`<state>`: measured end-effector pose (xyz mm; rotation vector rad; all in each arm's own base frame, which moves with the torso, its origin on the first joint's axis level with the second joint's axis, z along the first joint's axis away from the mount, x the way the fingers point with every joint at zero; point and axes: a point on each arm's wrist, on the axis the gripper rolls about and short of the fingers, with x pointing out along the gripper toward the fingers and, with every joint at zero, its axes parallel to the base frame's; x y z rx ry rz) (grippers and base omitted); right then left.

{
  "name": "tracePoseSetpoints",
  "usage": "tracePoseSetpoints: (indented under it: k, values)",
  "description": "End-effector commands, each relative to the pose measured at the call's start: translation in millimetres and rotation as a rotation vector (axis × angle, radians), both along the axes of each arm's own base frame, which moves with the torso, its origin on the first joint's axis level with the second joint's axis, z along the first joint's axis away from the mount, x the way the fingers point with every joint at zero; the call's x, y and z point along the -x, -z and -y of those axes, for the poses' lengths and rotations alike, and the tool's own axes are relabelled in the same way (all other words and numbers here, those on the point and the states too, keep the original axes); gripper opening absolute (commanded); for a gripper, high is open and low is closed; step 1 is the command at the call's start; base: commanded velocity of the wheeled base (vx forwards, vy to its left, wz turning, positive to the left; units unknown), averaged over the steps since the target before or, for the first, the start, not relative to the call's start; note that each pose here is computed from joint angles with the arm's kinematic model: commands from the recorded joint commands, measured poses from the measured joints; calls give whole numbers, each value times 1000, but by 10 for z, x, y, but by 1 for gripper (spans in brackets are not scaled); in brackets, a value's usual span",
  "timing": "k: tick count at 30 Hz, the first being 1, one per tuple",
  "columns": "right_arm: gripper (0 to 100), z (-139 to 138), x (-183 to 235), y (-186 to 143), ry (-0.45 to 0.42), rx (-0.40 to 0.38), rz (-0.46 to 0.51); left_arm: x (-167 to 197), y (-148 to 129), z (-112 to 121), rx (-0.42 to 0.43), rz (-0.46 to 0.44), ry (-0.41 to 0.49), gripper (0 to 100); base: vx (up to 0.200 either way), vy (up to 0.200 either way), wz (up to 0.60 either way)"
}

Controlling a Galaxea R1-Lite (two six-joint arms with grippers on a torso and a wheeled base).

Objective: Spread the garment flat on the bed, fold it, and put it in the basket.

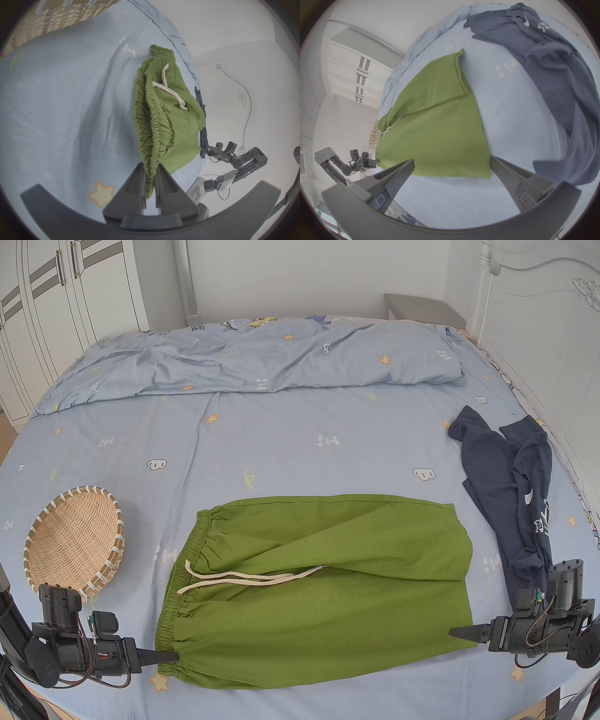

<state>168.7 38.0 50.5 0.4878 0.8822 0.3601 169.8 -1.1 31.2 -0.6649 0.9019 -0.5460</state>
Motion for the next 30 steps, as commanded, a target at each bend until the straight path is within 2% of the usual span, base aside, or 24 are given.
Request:
tracePoseSetpoints:
  k: [1, 5, 8, 16, 17, 30]
  values:
    - [100, 77, 89, -30, -2, -46, -15, 41, 46, 6, 1, -32, 4, 0, 0, 0, 0]
    - [100, 179, 75, -32, 9, -106, -24, 40, 42, 1, 0, -29, 1, 0, 0, 0, 0]
    - [100, 233, 46, 33, 24, -118, -61, 39, 44, 6, 2, -29, 5, 0, 0, 0, 0]
    - [100, 274, -49, 247, 5, -107, -149, 38, 43, 16, 1, -27, 11, 0, 0, 0, 0]
    - [100, 272, -56, 280, -18, -121, -162, 38, 43, 14, 1, -27, 10, 0, 0, 0, 0]
    - [100, 268, -161, 320, -83, -227, -183, 33, 50, 16, 1, -28, 12, 0, 0, 0, 0]
